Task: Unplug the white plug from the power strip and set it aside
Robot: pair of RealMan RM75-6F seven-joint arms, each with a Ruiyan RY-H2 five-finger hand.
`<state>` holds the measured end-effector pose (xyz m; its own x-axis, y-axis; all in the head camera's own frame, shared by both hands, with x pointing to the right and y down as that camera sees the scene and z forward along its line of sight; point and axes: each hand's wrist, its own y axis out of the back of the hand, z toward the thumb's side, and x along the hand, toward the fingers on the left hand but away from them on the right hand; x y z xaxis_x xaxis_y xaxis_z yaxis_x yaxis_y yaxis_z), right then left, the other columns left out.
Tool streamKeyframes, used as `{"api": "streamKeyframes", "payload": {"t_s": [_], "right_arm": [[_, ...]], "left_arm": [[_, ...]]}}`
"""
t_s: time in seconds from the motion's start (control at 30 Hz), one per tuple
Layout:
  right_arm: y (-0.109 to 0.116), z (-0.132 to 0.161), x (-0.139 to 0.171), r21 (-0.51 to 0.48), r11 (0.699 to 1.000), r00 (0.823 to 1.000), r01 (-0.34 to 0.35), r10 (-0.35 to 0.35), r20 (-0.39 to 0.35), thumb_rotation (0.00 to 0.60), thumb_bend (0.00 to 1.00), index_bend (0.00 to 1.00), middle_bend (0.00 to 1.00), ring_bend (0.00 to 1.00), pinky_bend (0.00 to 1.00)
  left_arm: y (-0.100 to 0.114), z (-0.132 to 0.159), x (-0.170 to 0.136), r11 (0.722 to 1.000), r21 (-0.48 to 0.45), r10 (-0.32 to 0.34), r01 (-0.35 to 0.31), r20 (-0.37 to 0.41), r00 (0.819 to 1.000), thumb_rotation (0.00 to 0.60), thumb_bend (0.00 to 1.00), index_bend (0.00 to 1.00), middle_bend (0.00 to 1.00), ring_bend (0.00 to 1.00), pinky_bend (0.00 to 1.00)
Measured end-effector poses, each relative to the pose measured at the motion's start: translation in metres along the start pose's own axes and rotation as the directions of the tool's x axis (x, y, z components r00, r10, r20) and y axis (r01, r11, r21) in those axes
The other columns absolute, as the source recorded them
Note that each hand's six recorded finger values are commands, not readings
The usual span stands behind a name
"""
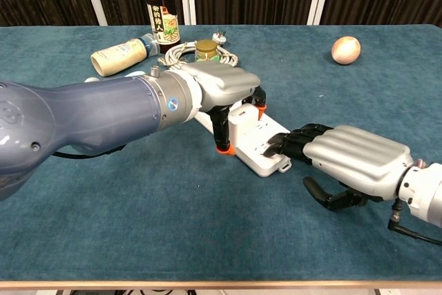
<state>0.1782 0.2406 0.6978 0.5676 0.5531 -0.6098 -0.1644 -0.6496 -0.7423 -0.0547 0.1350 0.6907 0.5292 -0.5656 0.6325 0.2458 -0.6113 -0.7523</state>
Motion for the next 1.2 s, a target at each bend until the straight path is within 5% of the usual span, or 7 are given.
{"api": "streamKeyframes", "payload": {"t_s": [1.2], "right_arm": [[-0.003,-0.006,0.006,-0.02,1.0,1.0,-0.008,0.008,0.019,0.6,0.78,0.19,0.16,0.12,0.1]], "left_arm": [[-0.011,0.007,0.003,0.999,0.013,0.049,-0.049,0.01,0.999,0.6,0.36,0.5,0.55,0.15,0.04]]}}
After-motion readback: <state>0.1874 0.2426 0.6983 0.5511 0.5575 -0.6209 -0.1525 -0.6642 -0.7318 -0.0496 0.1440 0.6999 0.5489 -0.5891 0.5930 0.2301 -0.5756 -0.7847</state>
